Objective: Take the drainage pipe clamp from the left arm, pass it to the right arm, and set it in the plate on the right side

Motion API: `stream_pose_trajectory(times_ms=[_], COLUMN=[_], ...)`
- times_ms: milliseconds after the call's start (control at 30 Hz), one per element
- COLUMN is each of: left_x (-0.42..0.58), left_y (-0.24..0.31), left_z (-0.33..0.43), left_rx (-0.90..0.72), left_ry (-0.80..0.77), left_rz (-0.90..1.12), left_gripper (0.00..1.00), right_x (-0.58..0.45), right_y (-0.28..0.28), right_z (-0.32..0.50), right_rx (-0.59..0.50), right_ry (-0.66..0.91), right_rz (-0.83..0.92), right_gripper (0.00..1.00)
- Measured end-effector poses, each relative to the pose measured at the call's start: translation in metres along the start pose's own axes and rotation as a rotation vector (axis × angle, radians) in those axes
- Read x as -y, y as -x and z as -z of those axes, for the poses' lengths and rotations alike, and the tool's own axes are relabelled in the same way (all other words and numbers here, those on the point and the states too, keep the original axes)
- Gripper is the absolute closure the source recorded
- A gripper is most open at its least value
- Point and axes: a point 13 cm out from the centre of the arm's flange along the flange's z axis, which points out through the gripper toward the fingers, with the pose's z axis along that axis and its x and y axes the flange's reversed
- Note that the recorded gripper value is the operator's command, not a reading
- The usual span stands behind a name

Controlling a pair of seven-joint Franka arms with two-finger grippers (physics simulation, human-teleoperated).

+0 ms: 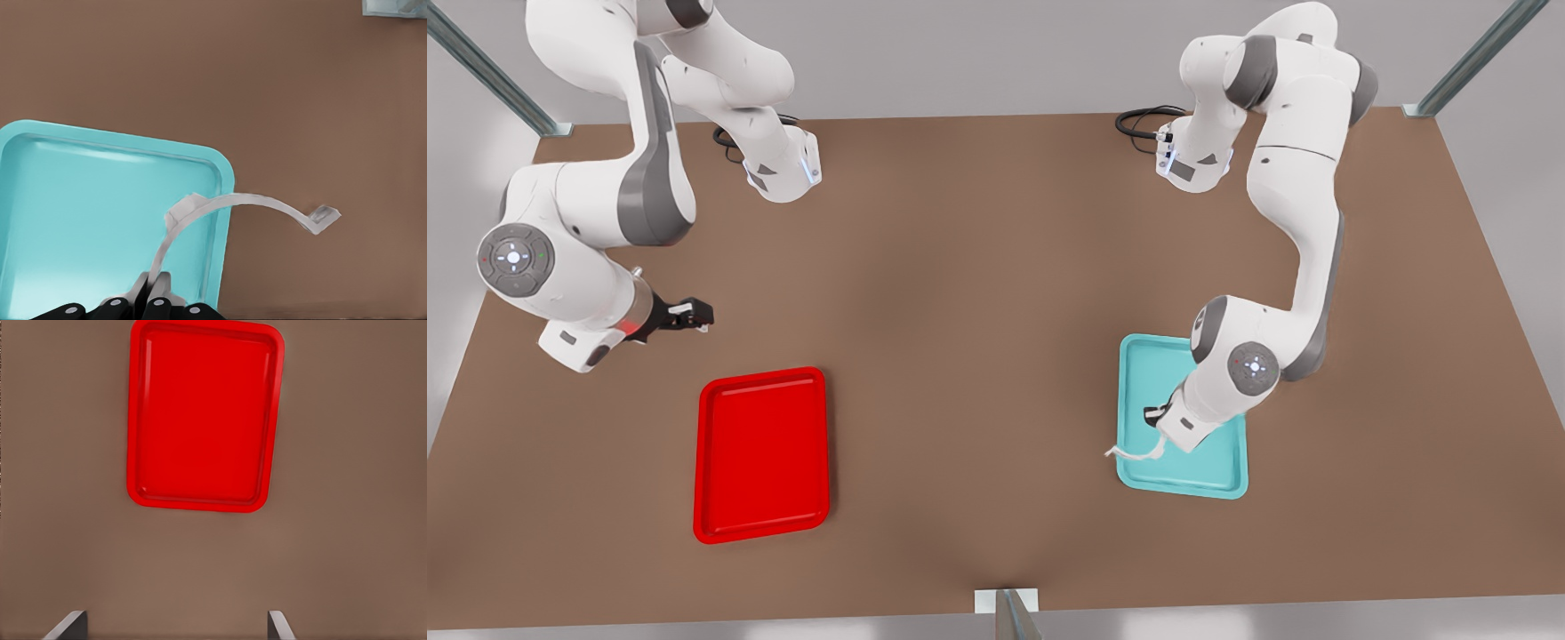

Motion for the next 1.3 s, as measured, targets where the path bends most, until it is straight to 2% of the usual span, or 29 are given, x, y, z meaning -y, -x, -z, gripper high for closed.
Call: stream_pose_trajectory(times_ms=[133,200,333,633,967,1300], left_x=[0.113,0.156,0.214,0.263,0.299,0.3], left_y=[-0.033,-0.038,-0.036,-0.04,-0.054,-0.05], left_z=[-0.004,-0.013,-0.022,-0.029,-0.04,-0.046], left_rx=[-0.022,-0.012,0.024,0.056,0.065,0.07], left_ry=[-0.035,-0.037,-0.054,-0.081,-0.1,-0.109], left_rz=[-0.148,-0.207,-0.257,-0.248,-0.238,-0.197], left_gripper=[0.79,0.79,0.79,0.79,0.79,0.79], right_x=[-0.046,-0.073,-0.135,-0.24,-0.316,-0.338], right_y=[0.028,0.046,0.087,0.156,0.187,0.198], right_z=[-0.054,-0.075,-0.111,-0.185,-0.197,-0.21], right_rx=[-0.064,-0.059,0.012,0.221,0.427,0.499], right_ry=[0.131,0.166,0.151,0.094,0.071,0.049], right_rz=[0.095,0.186,0.44,0.915,1.145,1.246], right_gripper=[0.0,0.0,0.0,0.0,0.0,0.0])
